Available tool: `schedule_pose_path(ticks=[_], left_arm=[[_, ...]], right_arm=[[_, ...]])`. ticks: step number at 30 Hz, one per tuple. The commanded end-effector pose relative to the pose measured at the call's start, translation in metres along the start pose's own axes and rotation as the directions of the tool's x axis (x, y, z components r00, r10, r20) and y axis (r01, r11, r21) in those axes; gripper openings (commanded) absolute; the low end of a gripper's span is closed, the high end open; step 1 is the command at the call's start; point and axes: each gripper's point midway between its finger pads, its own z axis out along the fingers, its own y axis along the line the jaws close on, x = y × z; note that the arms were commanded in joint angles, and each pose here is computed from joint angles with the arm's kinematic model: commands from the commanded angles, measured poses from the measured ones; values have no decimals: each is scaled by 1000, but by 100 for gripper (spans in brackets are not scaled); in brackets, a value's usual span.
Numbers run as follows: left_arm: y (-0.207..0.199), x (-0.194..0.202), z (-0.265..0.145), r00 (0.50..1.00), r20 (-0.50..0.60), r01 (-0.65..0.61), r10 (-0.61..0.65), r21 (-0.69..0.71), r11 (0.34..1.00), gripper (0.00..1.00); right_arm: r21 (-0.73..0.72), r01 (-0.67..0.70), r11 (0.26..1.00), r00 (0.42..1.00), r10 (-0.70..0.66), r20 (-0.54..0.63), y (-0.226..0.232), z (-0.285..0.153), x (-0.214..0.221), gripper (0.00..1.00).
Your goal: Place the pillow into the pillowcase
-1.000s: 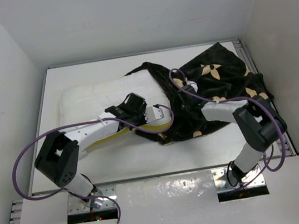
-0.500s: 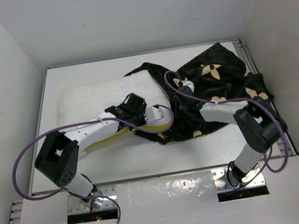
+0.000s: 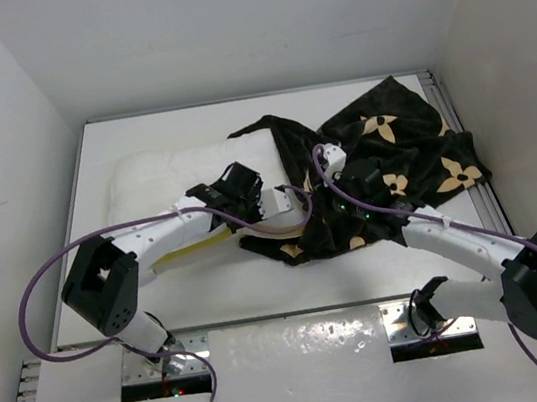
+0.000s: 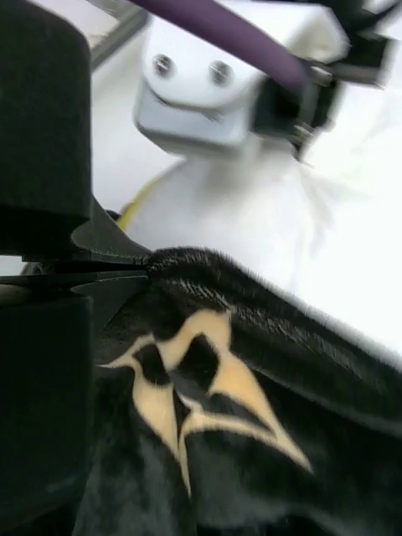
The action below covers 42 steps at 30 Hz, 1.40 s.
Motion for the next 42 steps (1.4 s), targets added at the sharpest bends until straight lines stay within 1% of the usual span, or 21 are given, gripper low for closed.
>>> schedule_pose_path(ticks=[1, 5, 9, 12, 15, 17, 18, 21, 23, 24, 27, 29, 32, 33, 34, 35, 36, 37, 38, 40, 42], left_arm=[[27, -22, -7, 997, 65, 43, -39, -58, 997, 0], [25, -53, -9, 986, 155, 64, -59, -25, 998, 0], [33, -90, -24, 964, 257, 76, -71, -8, 997, 0], [36, -96, -34, 952, 290, 105, -100, -2, 994, 0], [20, -94, -30, 948, 294, 110, -121, 54, 992, 0], [10, -96, -29, 940, 305, 128, -153, 101, 987, 12], [6, -94, -31, 940, 298, 135, -166, 124, 983, 30], [9, -87, -47, 921, 311, 179, -234, 194, 964, 52], [14, -77, -60, 902, 334, 201, -273, 234, 951, 68], [14, -72, -71, 897, 343, 204, -279, 239, 950, 99], [26, -59, -95, 887, 376, 205, -268, 201, 958, 100], [56, -53, -111, 840, 393, 354, -373, 124, 927, 100], [103, 1, -109, 713, 327, 638, -620, 61, 767, 100], [121, 28, -111, 672, 291, 710, -681, 7, 704, 99], [125, 49, -104, 637, 230, 759, -735, -23, 651, 99], [116, 76, -87, 603, 112, 796, -790, -28, 604, 99], [124, 113, -88, 530, 75, 847, -845, -105, 522, 100], [126, 134, -86, 490, 55, 866, -870, -146, 478, 100], [130, 153, -81, 455, 39, 878, -890, -184, 441, 100], [141, 202, -87, 379, 48, 892, -924, -283, 351, 100], [156, 230, -86, 343, 87, 896, -935, -330, 298, 100]], right_arm=[[-128, 63, 990, 998, -64, -1, 22, -2, -2, 0], [-289, 66, 955, 993, -35, 109, 64, 4, -38, 0], [-468, -13, 883, 962, 139, 236, 106, 3, -98, 0], [-520, -61, 852, 937, 228, 264, 116, 2, -116, 0], [-491, -130, 862, 931, 277, 239, 108, 13, -108, 0], [-434, -210, 876, 929, 317, 190, 92, 27, -85, 0], [-378, -276, 884, 913, 363, 184, 75, 34, -79, 0], [-268, -394, 879, 890, 438, 128, 43, 42, -52, 0], [-224, -382, 897, 905, 412, 108, 38, 43, -45, 0], [-168, -349, 922, 929, 365, 69, 32, 45, -30, 0], [-185, -254, 949, 965, 262, 22, 39, 45, -22, 0], [-225, -202, 953, 978, 206, -4, 45, 39, -19, 0], [-278, -149, 949, 989, 140, -51, 51, 31, -13, 0], [-285, -143, 948, 989, 127, -75, 52, 29, -9, 6], [-308, -132, 942, 990, 111, -85, 56, 27, -16, 21], [-278, -148, 949, 984, 113, -139, 48, 25, -9, 59], [-279, -144, 950, 986, 114, -120, 48, 25, -26, 68], [-263, -150, 953, 986, 125, -109, 44, 25, -36, 74], [-219, -174, 960, 984, 159, -81, 31, 26, -50, 87], [-142, -167, 976, 984, 173, 32, 14, 35, -102, 88], [84, -223, 971, 972, 216, 89, -30, 49, -129, 71]])
